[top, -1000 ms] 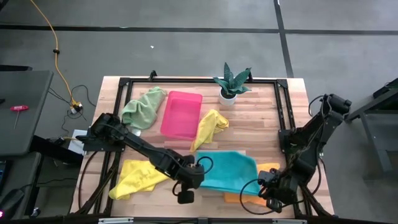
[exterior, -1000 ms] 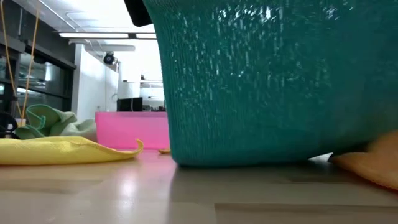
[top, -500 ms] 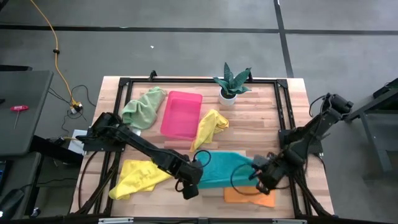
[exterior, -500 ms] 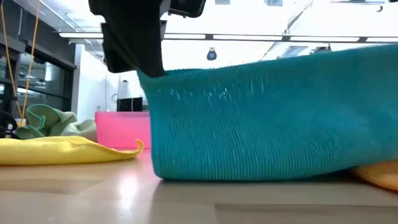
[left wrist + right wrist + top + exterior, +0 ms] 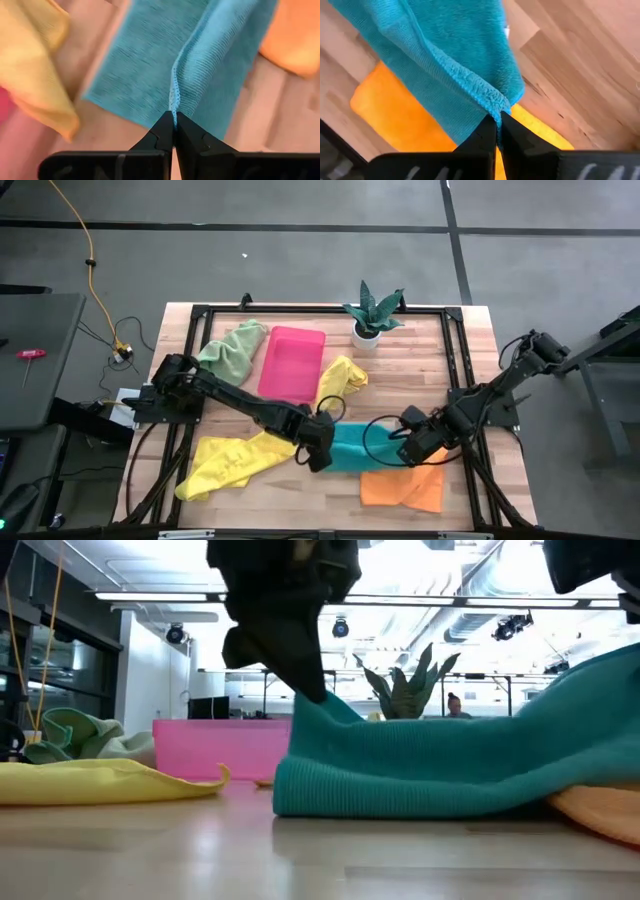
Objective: Fold microfiber towels
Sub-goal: Fold the blue microfiber cloth
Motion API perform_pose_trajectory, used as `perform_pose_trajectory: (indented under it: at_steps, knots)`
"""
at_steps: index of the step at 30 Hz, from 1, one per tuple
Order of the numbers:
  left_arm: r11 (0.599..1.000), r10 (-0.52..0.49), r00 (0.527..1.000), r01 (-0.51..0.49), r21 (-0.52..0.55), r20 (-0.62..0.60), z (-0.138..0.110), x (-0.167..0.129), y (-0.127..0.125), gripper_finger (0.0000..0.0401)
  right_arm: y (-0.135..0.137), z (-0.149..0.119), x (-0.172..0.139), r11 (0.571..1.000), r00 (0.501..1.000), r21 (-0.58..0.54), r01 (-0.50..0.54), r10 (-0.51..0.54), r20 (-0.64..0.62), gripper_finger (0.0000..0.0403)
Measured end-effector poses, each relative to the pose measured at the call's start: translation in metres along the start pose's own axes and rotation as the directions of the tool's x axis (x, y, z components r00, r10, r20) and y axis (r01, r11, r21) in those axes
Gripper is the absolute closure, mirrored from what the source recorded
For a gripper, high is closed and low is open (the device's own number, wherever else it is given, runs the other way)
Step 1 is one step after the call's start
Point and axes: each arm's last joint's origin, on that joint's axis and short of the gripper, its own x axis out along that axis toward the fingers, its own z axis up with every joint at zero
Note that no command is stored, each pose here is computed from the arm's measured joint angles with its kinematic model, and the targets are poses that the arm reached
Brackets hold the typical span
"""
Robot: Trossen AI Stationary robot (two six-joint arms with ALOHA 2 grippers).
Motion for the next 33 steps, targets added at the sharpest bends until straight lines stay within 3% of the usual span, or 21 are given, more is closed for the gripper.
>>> perform_pose_trajectory:
  at_steps: [10, 24, 33]
  knots:
    - [0.997, 0.061, 0.998, -0.060, -0.052, 0.000, 0.004, 0.001, 0.010, 0.0401, -0.006, 0.000, 0.000, 0.981, 0.997, 0.181, 0.063, -0.071, 0.041, 0.0403]
    - [0.969, 0.191, 0.977, -0.171, -0.179, 0.099, 0.000, -0.001, 0.007, 0.0401, -0.008, 0.000, 0.000, 0.964, 0.994, 0.257, 0.074, -0.093, 0.065, 0.0403]
    - [0.952, 0.258, 0.959, -0.233, -0.200, 0.113, -0.012, -0.004, 0.001, 0.0401, -0.009, 0.000, 0.000, 0.957, 0.993, 0.279, 0.077, -0.100, 0.070, 0.0403]
